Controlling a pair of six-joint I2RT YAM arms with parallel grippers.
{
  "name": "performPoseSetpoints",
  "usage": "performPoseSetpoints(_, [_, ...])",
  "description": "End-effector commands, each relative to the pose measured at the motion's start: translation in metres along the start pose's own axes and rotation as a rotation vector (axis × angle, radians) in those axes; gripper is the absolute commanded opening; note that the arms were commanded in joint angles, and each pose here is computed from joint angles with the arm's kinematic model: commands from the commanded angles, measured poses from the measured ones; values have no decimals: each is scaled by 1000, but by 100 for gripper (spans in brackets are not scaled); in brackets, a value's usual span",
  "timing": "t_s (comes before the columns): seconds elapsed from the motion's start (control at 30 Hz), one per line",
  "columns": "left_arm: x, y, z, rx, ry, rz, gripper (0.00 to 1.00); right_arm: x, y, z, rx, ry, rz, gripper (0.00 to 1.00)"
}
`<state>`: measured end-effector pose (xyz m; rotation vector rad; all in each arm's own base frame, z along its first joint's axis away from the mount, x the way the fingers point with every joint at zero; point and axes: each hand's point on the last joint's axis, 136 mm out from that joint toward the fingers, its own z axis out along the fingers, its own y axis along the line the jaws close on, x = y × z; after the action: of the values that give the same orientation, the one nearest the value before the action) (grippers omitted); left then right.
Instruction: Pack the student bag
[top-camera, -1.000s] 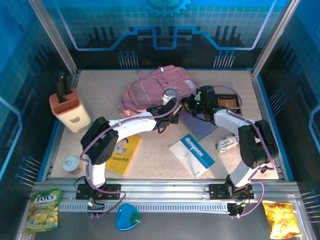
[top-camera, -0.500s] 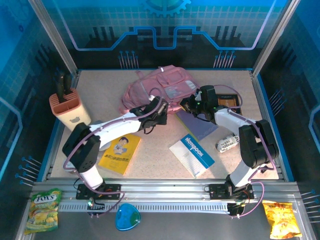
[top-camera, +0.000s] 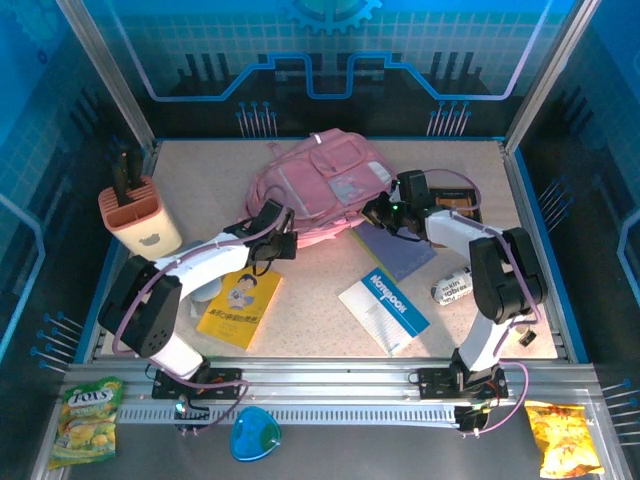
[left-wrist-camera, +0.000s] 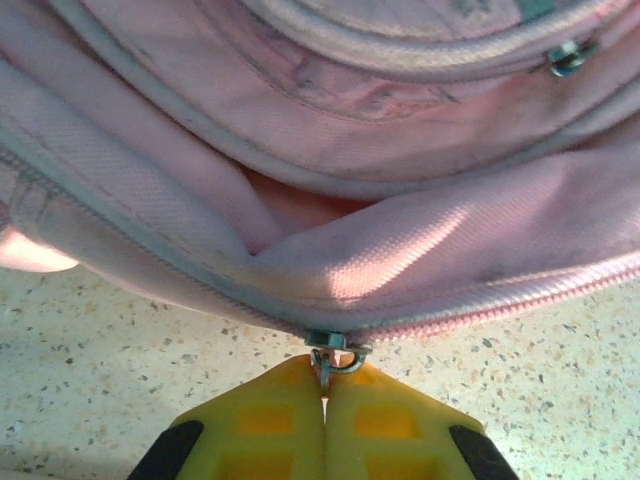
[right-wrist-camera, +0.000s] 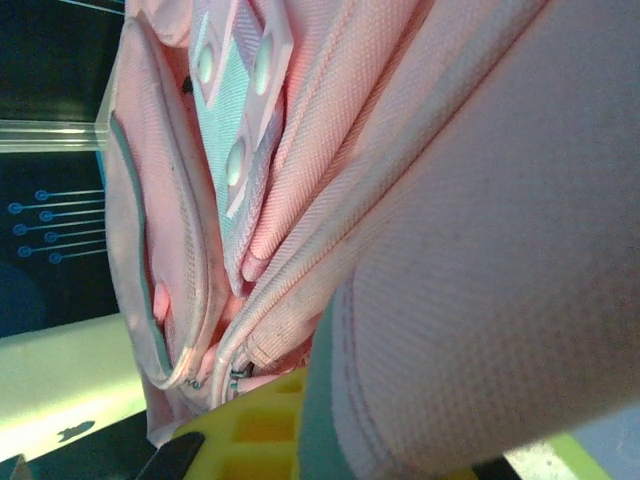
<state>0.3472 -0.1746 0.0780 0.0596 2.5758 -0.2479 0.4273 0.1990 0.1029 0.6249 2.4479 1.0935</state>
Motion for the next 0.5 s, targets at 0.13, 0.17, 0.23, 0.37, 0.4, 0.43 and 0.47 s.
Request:
performPoseSetpoints(0.13, [4,-38,-2,183,97,62,0,-46,-3,-5,27,-119,-82,25])
performPoseSetpoints(0.17, [5,-43,-2,201,108,68,0,-42,-9,-9,39,-127,-63,36])
performPoseSetpoints(0.23, [8,-50,-2,230,126,81,0,-31,-16,-17,43,-127,-16,49])
performPoseSetpoints(0.37, [12,-58,1,266,172,79,0,3,-25,-30,27,-124,88,63])
performPoseSetpoints(0.4, [13,-60,2,271,182,79,0,13,-28,-31,28,-116,114,65])
performPoseSetpoints(0.43, [14,-61,3,275,194,80,0,24,-28,-31,21,-105,136,66])
performPoseSetpoints(0.47, [13,-63,3,279,198,81,0,34,-24,-29,6,-94,148,68])
